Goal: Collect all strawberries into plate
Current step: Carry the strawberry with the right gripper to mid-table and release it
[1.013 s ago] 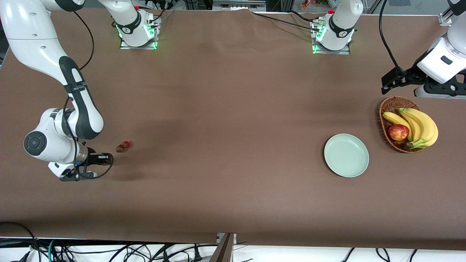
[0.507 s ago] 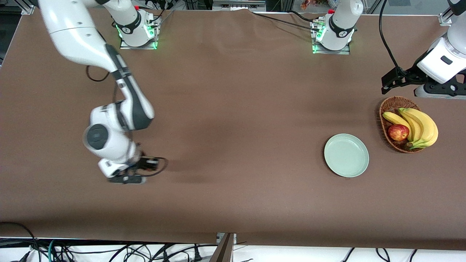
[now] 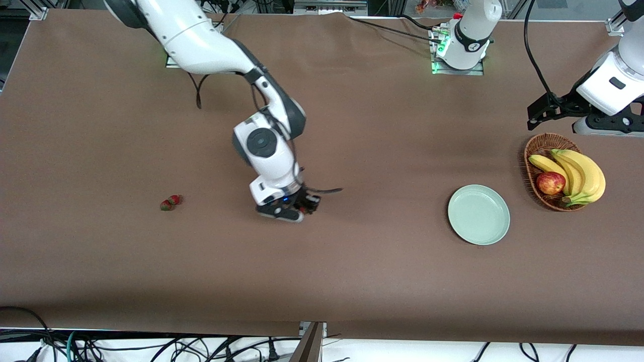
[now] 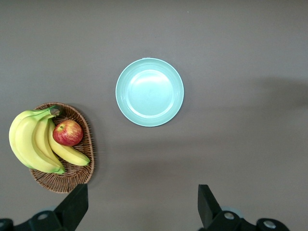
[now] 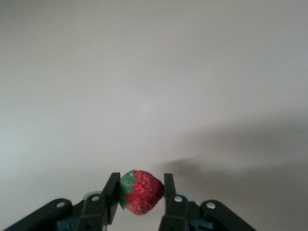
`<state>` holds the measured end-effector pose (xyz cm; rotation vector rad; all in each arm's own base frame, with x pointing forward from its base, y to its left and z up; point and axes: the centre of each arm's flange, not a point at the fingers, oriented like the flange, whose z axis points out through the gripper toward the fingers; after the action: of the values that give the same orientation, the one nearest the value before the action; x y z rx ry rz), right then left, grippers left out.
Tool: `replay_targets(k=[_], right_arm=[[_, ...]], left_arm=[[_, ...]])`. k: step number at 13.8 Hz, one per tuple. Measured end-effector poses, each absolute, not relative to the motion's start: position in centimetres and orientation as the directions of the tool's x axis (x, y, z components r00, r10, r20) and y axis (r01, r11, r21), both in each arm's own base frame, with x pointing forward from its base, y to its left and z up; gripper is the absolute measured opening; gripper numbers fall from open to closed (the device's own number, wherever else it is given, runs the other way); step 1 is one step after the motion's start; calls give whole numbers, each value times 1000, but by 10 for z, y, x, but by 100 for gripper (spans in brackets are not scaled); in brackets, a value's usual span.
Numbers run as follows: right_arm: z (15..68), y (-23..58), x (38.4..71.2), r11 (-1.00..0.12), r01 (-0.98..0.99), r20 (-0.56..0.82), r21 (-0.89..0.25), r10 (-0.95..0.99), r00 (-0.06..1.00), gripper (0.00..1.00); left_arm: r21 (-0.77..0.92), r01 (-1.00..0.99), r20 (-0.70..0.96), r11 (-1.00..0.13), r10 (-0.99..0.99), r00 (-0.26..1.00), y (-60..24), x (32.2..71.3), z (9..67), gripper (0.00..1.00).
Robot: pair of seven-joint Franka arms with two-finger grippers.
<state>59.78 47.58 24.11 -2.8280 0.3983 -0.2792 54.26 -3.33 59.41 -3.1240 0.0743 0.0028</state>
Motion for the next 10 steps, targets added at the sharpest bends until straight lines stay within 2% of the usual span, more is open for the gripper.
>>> replay_targets(k=[4,10], right_arm=[[226,563,541,-887,-254,136,-386,-327,935,41],[215,604,514,-856,-248,132,-454,-340,931,42]], left_arm=[[-17,-48,-2,-999,-47,999,-33,543,594,100],[-17,-48,-2,-999,-48,999,-33,543,594,100]])
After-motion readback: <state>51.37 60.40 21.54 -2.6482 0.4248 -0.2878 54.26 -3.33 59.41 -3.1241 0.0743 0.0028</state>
